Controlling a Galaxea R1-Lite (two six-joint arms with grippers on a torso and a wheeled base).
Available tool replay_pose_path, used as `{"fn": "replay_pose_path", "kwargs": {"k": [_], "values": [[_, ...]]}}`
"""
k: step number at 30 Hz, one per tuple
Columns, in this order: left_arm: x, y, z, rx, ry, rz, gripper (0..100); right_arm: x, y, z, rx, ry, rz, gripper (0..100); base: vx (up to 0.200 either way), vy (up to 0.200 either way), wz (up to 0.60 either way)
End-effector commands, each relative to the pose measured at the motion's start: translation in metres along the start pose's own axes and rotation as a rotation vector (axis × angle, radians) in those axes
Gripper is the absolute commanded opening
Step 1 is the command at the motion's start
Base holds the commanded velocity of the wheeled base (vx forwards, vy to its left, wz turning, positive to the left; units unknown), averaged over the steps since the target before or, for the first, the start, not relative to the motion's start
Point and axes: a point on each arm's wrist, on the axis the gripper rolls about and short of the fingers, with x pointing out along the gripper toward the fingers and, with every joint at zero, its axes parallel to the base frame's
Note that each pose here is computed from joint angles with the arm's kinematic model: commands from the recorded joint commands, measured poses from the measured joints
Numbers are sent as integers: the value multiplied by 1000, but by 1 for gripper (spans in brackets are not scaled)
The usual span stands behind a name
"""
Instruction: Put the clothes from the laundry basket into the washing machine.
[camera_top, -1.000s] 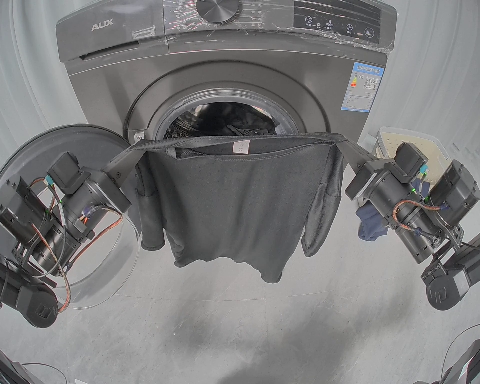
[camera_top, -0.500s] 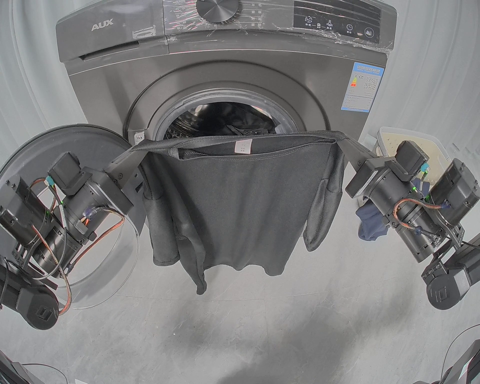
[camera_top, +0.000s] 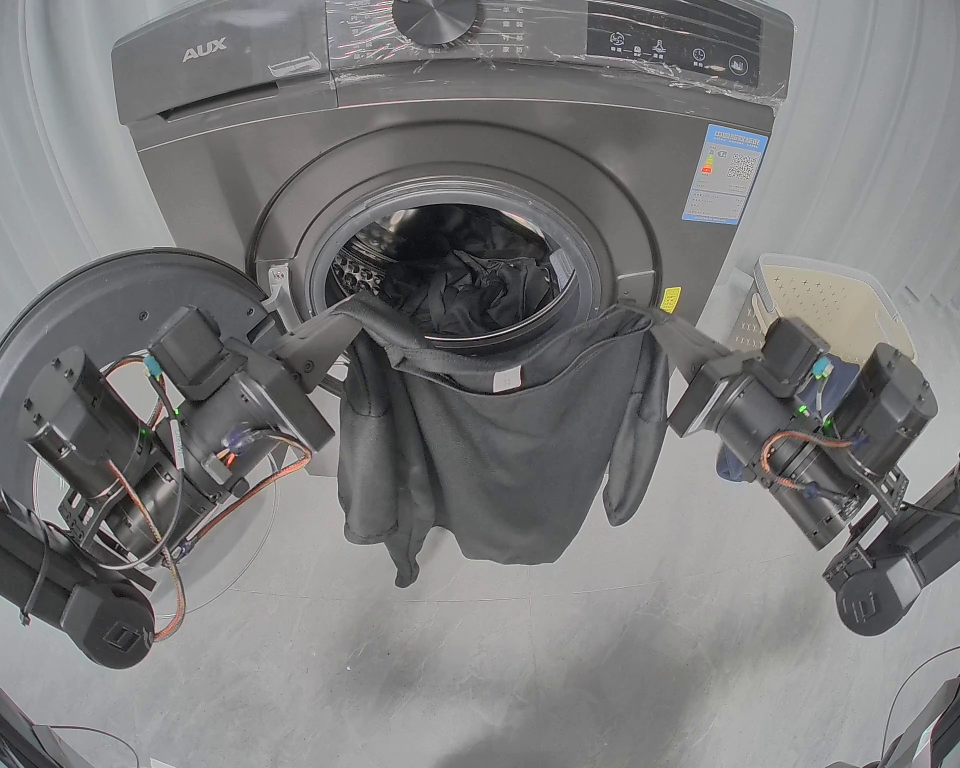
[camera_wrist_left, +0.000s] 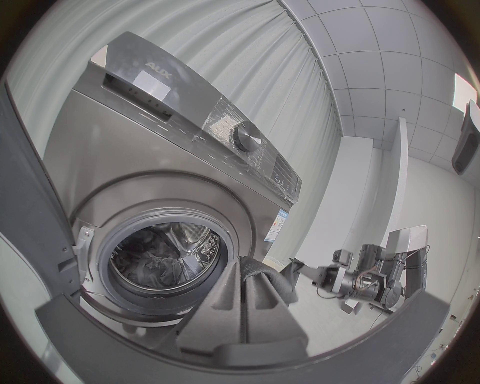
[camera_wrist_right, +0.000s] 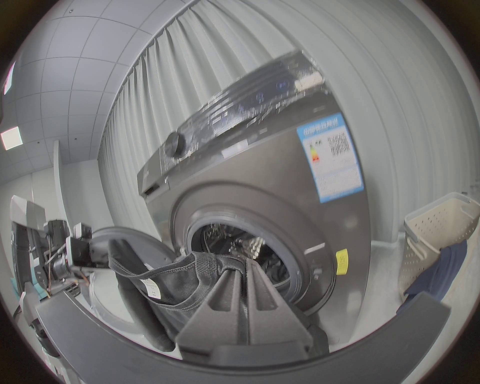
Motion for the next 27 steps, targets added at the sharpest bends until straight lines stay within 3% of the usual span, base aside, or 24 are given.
{"fn": "replay_pose_path", "kwargs": {"k": [1, 3, 4, 11, 20, 27], "values": [[10, 1, -11, -14, 19, -10, 0, 2, 4, -40, -2, 129, 18, 0, 0, 0, 0], [10, -1, -9, -10, 11, -14, 0, -3, 12, -61, -5, 205, 41, 0, 0, 0, 0], [11, -3, -9, -12, 9, -22, 0, -5, 16, -69, -3, 234, 56, 100, 0, 0, 0], [13, -5, -7, -12, -2, -24, 0, -13, 38, -117, -4, 392, 121, 100, 0, 0, 0], [12, -5, -7, -10, -2, -24, 0, -8, 52, -147, -3, 439, 161, 100, 0, 0, 0], [13, -6, -5, -9, -10, -28, 0, -8, 48, -158, -4, 458, 175, 100, 0, 0, 0]]}}
